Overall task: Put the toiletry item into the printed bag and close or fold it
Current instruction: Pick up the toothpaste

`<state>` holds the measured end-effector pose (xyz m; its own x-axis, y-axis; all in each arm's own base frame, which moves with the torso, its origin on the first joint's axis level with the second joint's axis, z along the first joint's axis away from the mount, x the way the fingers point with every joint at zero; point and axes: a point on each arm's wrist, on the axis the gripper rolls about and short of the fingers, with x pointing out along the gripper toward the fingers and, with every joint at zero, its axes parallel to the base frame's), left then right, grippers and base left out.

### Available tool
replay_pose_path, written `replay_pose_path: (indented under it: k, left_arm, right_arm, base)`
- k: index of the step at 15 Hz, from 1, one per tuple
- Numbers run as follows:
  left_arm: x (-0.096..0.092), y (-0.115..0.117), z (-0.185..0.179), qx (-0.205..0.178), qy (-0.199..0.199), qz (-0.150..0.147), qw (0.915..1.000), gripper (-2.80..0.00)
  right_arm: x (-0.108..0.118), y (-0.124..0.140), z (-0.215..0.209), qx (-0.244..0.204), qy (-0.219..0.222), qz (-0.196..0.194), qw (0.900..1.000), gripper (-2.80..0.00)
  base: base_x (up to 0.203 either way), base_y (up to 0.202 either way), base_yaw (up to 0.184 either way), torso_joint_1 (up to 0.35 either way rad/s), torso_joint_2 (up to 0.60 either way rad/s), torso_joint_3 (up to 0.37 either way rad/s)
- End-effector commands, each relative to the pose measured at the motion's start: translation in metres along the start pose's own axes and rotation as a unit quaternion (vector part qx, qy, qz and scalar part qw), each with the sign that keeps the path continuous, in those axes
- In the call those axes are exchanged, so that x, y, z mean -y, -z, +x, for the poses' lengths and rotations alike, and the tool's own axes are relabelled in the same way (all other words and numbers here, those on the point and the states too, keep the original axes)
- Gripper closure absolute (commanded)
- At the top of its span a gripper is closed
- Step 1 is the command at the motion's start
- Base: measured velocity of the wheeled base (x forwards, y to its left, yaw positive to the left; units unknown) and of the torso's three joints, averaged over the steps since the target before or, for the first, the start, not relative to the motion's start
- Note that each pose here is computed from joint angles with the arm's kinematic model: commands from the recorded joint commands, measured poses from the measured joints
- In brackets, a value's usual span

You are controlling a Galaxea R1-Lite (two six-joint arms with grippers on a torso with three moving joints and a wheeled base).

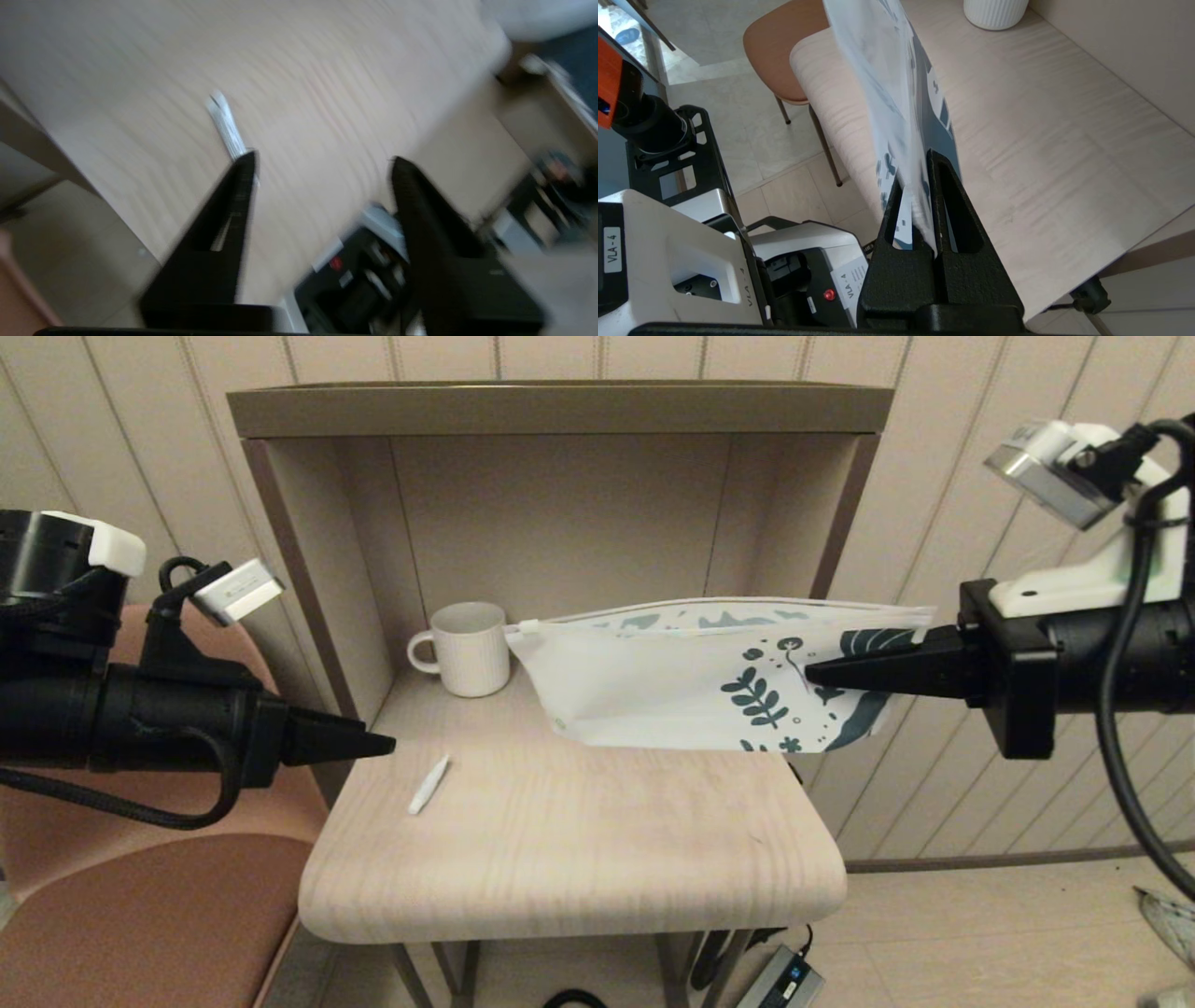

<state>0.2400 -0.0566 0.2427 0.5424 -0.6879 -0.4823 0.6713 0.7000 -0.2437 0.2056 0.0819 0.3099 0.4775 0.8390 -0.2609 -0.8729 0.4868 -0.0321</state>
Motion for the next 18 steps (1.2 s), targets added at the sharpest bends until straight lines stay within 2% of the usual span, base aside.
replay_pose_path:
  k: [1, 3, 5, 6, 9, 12, 18]
  left_arm:
    - [0.015, -0.006, 0.023, 0.005, -0.053, 0.007, 0.9986, 0.0]
    - [0.019, -0.006, 0.035, 0.018, -0.067, 0.006, 0.9976, 0.0]
    - [0.014, -0.003, 0.044, 0.004, -0.091, 0.0, 0.9958, 0.0]
    - [0.01, 0.001, 0.052, -0.006, -0.122, -0.004, 0.9925, -2.8]
    - [0.007, 0.005, 0.057, 0.015, -0.144, 0.008, 0.9895, -2.8]
    - [0.001, 0.014, 0.081, -0.017, -0.185, -0.001, 0.9826, -2.8]
    - [-0.003, 0.022, 0.1, -0.046, -0.188, -0.002, 0.9811, -2.8]
  right_arm:
    - [-0.001, 0.0, -0.005, 0.002, 0.003, 0.0, 1.0, 0.0]
    - [-0.002, 0.0, -0.007, 0.004, 0.006, 0.0, 1.0, 0.0]
    - [-0.002, 0.001, -0.008, 0.004, 0.006, 0.005, 1.0, 0.0]
    - [-0.002, 0.001, -0.008, 0.004, 0.006, 0.006, 1.0, 0.0]
    - [-0.002, 0.001, -0.008, 0.003, 0.006, 0.008, 1.0, 0.0]
    - [-0.003, 0.001, -0.008, 0.003, 0.005, 0.009, 1.0, 0.0]
    - [0.0, 0.005, -0.008, -0.001, 0.011, 0.015, 1.0, 0.0]
  base:
    - [0.0, 0.0, 0.0, 0.0, 0.0, 0.0]
    - [0.0, 0.0, 0.0, 0.0, 0.0, 0.0]
    - [0.0, 0.0, 0.0, 0.0, 0.0, 0.0]
    - [0.0, 0.0, 0.0, 0.0, 0.0, 0.0]
    - [0.0, 0.0, 0.0, 0.0, 0.0, 0.0]
    - [0.0, 0.0, 0.0, 0.0, 0.0, 0.0]
    - [0.0, 0.0, 0.0, 0.0, 0.0, 0.0]
